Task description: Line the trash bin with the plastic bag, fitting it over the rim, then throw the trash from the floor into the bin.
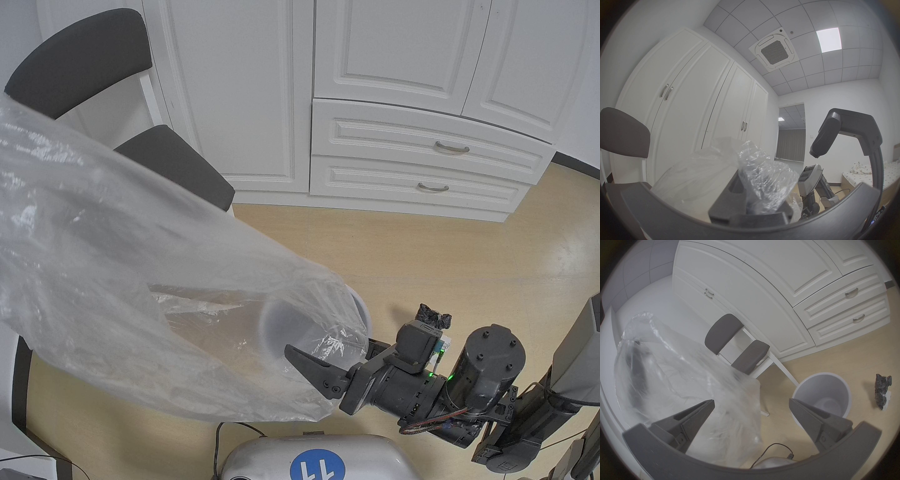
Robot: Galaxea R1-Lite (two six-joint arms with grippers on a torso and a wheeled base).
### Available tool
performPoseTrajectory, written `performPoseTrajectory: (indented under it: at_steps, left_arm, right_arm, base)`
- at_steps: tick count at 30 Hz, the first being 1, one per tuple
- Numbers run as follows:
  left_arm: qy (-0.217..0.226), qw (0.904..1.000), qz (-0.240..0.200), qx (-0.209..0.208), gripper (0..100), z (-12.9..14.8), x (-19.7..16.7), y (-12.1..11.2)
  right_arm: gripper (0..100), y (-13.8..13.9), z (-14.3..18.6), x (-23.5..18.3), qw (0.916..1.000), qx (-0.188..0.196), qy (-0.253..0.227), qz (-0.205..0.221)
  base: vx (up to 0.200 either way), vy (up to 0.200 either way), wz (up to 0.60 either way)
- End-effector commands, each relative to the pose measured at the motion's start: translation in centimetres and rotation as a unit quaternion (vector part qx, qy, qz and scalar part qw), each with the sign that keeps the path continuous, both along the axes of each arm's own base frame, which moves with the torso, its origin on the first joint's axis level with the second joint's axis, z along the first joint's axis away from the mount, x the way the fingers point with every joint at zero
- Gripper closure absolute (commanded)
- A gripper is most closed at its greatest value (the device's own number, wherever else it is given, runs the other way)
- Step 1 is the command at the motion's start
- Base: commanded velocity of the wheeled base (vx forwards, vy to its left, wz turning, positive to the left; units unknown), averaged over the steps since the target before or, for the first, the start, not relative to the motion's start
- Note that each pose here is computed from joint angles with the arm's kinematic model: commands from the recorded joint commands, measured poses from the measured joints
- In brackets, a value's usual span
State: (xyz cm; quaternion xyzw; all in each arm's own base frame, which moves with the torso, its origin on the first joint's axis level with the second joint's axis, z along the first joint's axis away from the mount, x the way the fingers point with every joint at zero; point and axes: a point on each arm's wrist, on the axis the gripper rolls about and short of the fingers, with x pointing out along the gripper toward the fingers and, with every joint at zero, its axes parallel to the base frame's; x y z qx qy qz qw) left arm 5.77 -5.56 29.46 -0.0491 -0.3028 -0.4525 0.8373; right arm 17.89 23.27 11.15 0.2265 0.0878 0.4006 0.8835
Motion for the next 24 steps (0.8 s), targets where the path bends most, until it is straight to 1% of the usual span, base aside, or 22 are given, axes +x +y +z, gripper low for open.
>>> performPoseTrajectory:
  at_steps: [1,2,5,9,13,16,19,20,21,22,23,24]
  left_arm:
    - [0.001,1.0,0.001,0.001,100,0.0,0.1,0.0]
    - [0.0,1.0,0.0,0.001,100,0.0,0.1,0.0]
    - [0.0,1.0,0.0,0.001,100,0.0,0.1,0.0]
    - [0.001,1.0,0.0,0.001,100,-0.1,0.1,0.0]
    - [0.002,1.0,0.0,0.002,100,-0.1,0.1,-0.1]
    - [0.002,1.0,0.0,0.002,100,-0.1,0.1,-0.1]
    - [0.002,1.0,0.0,0.002,100,-0.1,0.1,-0.1]
    - [0.002,1.0,0.0,0.002,100,-0.1,0.1,-0.1]
    - [0.001,1.0,0.0,0.001,100,-0.1,0.1,0.0]
    - [0.001,1.0,0.0,0.001,100,-0.1,0.1,0.0]
    - [0.002,1.0,0.0,0.002,100,-0.1,0.1,-0.1]
    - [0.002,1.0,0.001,0.002,100,-0.1,0.1,-0.1]
  right_arm:
    - [0,-0.4,0.8,-0.7,0.9998,0.005,-0.019,0.006]
    - [0,-0.4,0.7,-1.0,0.9995,-0.008,-0.03,0.008]
    - [0,-0.4,0.7,-1.2,0.9991,-0.017,-0.038,0.009]
    - [0,-0.2,0.9,-1.0,0.999,-0.013,-0.041,0.004]
    - [0,-0.1,1.7,-1.0,0.9987,0.001,-0.052,-0.002]
    - [0,0.0,2.9,-1.6,0.9977,0.019,-0.064,-0.006]
    - [0,0.2,3.6,-1.5,0.9987,-0.001,-0.048,-0.02]
    - [0,0.2,3.6,-1.5,0.9987,-0.001,-0.048,-0.02]
    - [0,0.5,4.0,-1.3,0.9989,-0.014,-0.03,-0.033]
    - [0,0.5,4.0,-1.3,0.9989,-0.014,-0.03,-0.033]
    - [0,0.7,4.2,-1.1,0.9989,-0.017,-0.015,-0.041]
    - [0,0.8,4.5,-1.1,0.999,-0.008,0.004,-0.043]
  base:
    - [0.0,0.0,0.0]
    - [0.0,0.0,0.0]
    - [0.0,0.0,0.0]
    - [0.0,0.0,0.0]
    - [0.0,0.0,0.0]
    - [0.0,0.0,0.0]
    - [0.0,0.0,0.0]
    - [0.0,0.0,0.0]
    - [0.0,0.0,0.0]
    - [0.0,0.0,0.0]
    - [0.0,0.0,0.0]
    - [0.0,0.0,0.0]
